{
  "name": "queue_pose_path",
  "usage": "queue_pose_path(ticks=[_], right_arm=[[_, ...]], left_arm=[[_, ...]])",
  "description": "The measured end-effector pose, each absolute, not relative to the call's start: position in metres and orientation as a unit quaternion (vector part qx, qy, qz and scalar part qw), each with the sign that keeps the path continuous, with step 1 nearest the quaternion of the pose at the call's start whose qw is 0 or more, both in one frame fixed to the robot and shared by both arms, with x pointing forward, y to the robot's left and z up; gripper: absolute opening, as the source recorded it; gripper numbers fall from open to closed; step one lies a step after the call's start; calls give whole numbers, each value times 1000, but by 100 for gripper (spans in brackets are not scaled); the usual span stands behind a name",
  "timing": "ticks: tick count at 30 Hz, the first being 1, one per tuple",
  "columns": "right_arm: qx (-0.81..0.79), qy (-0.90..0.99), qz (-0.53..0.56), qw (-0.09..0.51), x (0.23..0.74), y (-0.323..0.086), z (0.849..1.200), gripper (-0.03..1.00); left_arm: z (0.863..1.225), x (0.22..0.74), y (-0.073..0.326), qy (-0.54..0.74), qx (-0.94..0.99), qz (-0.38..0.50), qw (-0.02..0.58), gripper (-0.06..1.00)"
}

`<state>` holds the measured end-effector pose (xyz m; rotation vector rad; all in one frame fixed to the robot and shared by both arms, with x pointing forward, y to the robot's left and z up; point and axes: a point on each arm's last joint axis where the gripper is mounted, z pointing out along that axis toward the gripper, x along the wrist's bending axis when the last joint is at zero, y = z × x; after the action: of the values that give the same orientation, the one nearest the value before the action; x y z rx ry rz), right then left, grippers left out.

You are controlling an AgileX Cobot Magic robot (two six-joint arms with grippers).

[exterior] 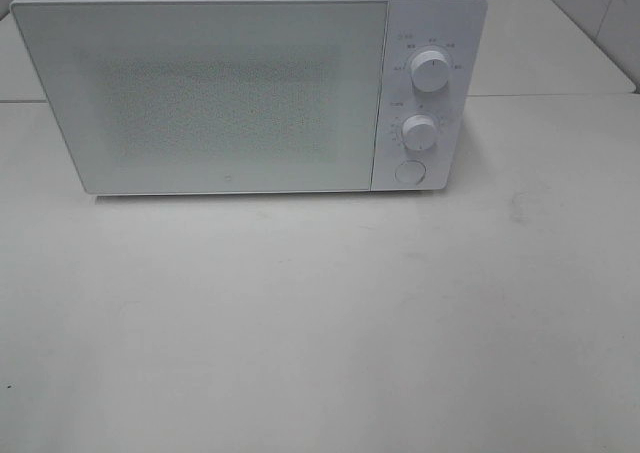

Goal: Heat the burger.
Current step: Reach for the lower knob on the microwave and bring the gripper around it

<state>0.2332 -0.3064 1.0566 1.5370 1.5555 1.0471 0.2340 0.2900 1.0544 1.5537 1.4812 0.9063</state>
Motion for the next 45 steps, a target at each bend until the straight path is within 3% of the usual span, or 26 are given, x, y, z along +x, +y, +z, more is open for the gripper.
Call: queue_pose_path(ticks=[9,22,45], right_arm=[[587,595,415,359,234,-306,1069,72],[570,591,433,371,281,-297,1090,72],[575,619,407,346,369,-281,1081,72]], left_arm=[[1054,234,290,584,612,358,395,97],[1055,234,290,584,612,358,395,97],[1055,234,290,584,612,358,396,97]])
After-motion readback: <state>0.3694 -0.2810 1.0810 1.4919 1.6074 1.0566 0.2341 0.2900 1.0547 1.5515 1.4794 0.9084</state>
